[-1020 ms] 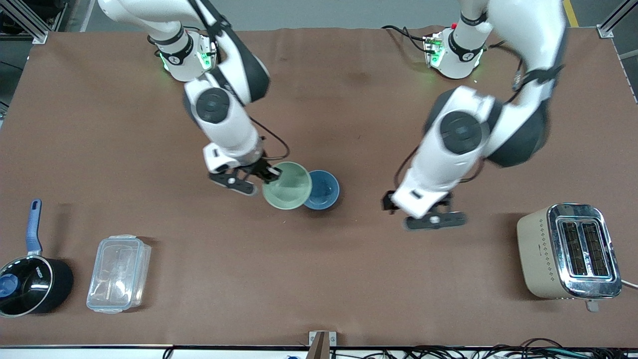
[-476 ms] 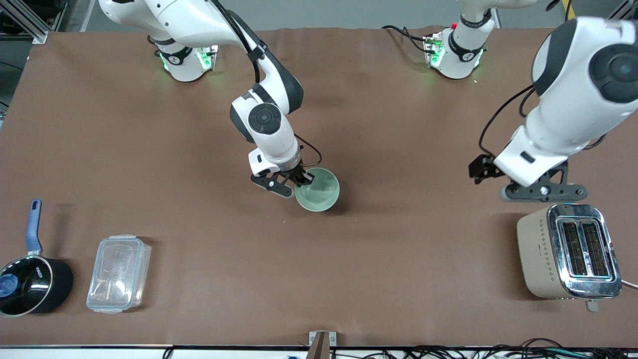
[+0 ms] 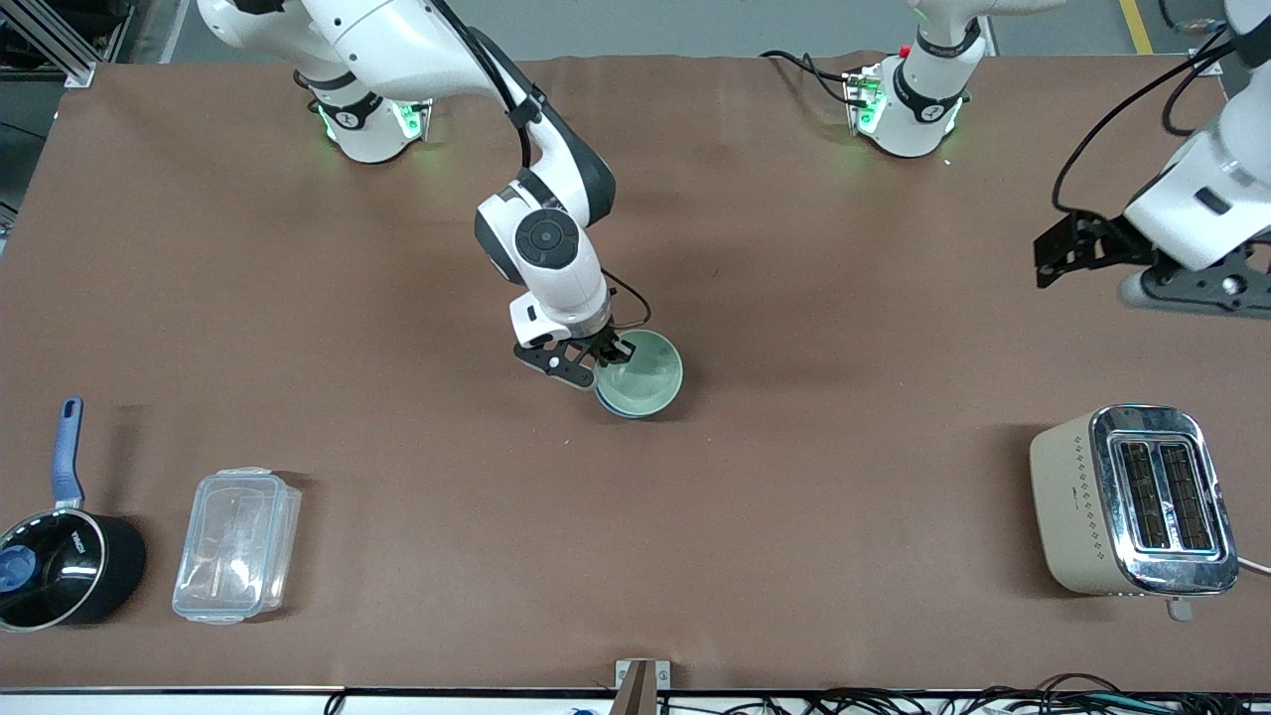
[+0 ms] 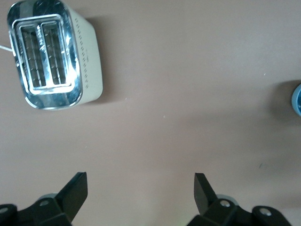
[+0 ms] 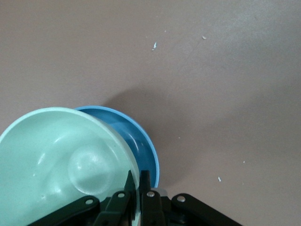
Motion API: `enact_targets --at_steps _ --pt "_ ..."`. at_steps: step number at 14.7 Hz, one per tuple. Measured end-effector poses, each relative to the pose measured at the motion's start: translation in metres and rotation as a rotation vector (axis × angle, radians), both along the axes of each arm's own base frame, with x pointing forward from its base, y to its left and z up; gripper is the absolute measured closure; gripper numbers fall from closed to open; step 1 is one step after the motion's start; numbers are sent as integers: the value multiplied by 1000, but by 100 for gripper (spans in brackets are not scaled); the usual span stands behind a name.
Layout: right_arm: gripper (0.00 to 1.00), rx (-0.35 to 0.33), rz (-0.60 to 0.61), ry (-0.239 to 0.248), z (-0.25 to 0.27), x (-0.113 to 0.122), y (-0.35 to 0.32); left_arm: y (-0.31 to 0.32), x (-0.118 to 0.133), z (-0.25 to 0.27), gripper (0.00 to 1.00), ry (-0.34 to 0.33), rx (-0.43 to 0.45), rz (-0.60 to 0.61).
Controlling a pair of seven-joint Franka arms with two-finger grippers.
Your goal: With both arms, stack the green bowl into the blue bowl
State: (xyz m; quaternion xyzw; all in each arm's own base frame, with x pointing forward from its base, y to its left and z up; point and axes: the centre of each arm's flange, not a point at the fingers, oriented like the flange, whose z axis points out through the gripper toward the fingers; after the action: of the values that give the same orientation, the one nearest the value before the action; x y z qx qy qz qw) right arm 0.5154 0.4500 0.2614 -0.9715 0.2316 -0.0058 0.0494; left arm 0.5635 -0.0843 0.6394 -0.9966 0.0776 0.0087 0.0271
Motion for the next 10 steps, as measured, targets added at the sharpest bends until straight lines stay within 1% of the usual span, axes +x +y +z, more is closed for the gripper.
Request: enact_targets --at_steps 4,7,8,9,10 --pt "94 -10 -2 9 -7 -1 -3 9 -30 1 0 21 -9 13" --pt "92 -14 4 14 -11 -5 -1 9 -38 -1 0 37 -4 18" --pt "86 -15 5 15 -12 -6 0 9 -39 -2 0 40 -3 18" --pt "78 -15 5 15 -12 -6 1 9 -39 -3 0 42 -3 18" --pt "67 -14 4 14 -12 -6 1 9 -39 -4 0 43 -3 17"
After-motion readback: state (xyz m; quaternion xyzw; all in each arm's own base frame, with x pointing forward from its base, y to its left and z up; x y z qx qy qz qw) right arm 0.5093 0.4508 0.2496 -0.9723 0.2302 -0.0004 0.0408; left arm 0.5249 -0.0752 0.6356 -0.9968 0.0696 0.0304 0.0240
